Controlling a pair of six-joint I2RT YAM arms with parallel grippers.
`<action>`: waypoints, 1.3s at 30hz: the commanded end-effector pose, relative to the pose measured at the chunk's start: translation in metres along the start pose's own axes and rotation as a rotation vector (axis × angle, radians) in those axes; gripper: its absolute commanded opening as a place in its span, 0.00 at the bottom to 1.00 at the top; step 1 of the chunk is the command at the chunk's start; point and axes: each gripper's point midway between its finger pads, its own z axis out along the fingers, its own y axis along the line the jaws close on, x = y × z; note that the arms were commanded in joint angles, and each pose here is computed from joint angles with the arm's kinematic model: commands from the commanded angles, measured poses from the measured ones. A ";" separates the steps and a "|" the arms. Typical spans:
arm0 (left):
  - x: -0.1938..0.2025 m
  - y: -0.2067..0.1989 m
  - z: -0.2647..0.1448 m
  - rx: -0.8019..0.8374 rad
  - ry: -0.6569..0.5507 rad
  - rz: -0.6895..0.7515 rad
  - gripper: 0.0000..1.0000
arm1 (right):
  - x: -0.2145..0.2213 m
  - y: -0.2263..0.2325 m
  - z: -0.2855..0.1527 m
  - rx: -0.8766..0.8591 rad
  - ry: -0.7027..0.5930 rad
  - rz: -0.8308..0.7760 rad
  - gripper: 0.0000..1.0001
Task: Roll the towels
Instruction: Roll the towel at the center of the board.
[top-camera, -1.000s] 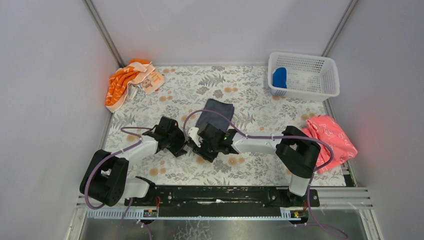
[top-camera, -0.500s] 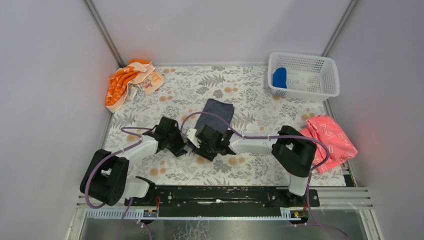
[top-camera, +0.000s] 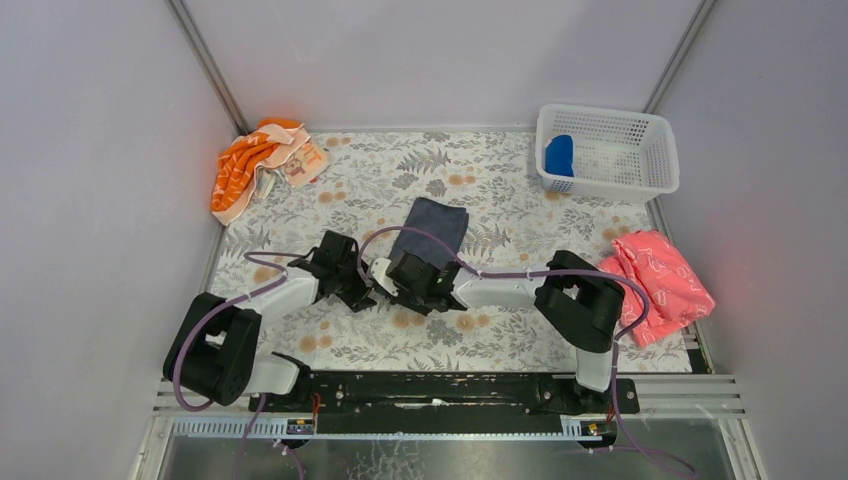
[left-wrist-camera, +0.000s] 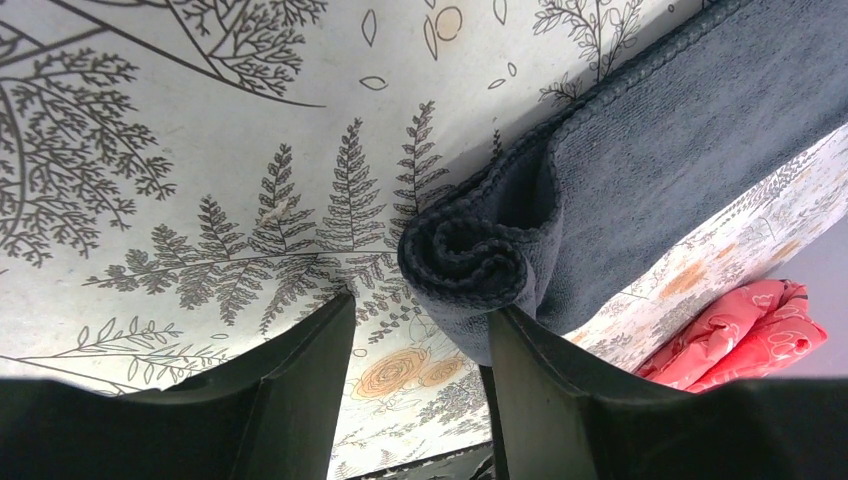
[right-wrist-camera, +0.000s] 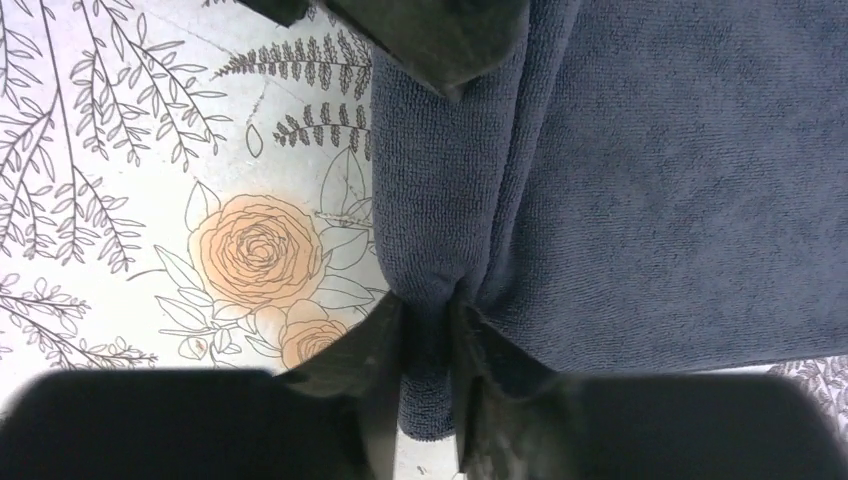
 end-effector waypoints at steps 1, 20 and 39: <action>0.000 0.067 0.005 -0.249 -0.038 0.025 0.53 | 0.027 0.022 0.006 -0.116 0.115 0.007 0.21; -0.006 0.052 -0.032 -0.177 -0.101 0.034 0.74 | -0.039 0.044 -0.023 -0.792 -0.091 0.573 0.00; -0.005 0.015 -0.046 -0.026 -0.090 0.092 0.92 | 0.013 0.034 0.002 -0.908 0.026 0.938 0.00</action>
